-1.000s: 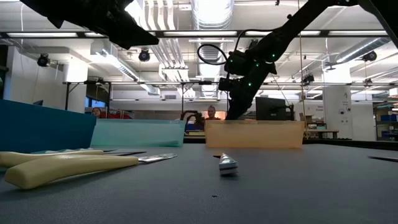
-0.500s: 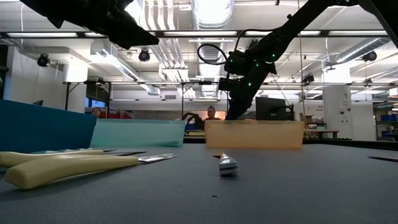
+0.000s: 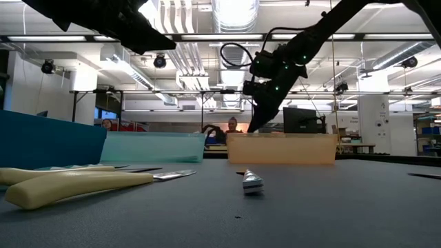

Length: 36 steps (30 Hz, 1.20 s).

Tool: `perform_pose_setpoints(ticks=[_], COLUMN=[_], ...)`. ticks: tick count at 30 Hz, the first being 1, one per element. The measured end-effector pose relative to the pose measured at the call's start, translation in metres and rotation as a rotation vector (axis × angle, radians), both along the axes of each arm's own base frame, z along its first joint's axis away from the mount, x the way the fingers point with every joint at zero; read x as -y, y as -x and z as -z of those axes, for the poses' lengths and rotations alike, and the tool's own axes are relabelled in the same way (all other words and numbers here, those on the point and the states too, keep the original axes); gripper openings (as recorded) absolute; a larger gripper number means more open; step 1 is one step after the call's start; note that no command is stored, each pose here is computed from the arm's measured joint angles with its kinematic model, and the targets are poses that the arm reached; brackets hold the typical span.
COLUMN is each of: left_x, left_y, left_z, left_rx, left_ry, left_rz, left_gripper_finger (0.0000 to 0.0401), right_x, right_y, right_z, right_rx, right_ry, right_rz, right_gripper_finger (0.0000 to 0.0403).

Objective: Sort silverware by color (type)
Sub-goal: Put the golden knife into the orange bin

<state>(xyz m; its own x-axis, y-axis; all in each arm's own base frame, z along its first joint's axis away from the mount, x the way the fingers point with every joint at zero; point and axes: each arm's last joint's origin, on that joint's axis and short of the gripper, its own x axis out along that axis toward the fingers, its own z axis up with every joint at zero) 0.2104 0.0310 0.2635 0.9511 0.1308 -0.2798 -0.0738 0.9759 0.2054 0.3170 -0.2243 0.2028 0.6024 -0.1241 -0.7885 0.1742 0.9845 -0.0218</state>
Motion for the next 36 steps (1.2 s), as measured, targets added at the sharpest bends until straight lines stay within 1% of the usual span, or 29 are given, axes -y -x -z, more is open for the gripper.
perform_pose_setpoints(ticks=[8, 14, 18, 25, 31, 36], left_x=[0.0, 0.0, 0.0, 0.0, 0.0, 0.001], left_y=[0.0, 0.0, 0.0, 0.0, 0.001, 0.003], left_z=[0.0, 0.0, 0.0, 0.0, 0.005, 0.013], left_rx=[0.002, 0.005, 0.008, 0.014, -0.017, -0.04], left_ry=[0.018, 0.037, 0.06, 0.131, 0.202, 0.233], left_rz=[-0.005, -0.011, -0.018, -0.039, -0.062, -0.074], left_gripper_finger=[0.0, 0.0, 0.0, 0.0, 0.0, 0.0], right_x=[-0.007, -0.025, -0.045, -0.085, -0.124, -0.154], right_y=[0.003, -0.005, -0.015, -0.039, -0.052, -0.059], right_z=[-0.022, -0.031, -0.036, -0.046, -0.049, -0.049], right_rx=[0.061, 0.09, 0.108, 0.156, 0.155, 0.144], right_ry=[-0.016, -0.048, -0.061, -0.094, -0.129, -0.172], right_rz=[0.055, 0.053, 0.018, -0.051, -0.13, -0.169], right_gripper_finger=[0.0043, 0.0043, 0.0043, 0.0043, 0.0043, 0.0043])
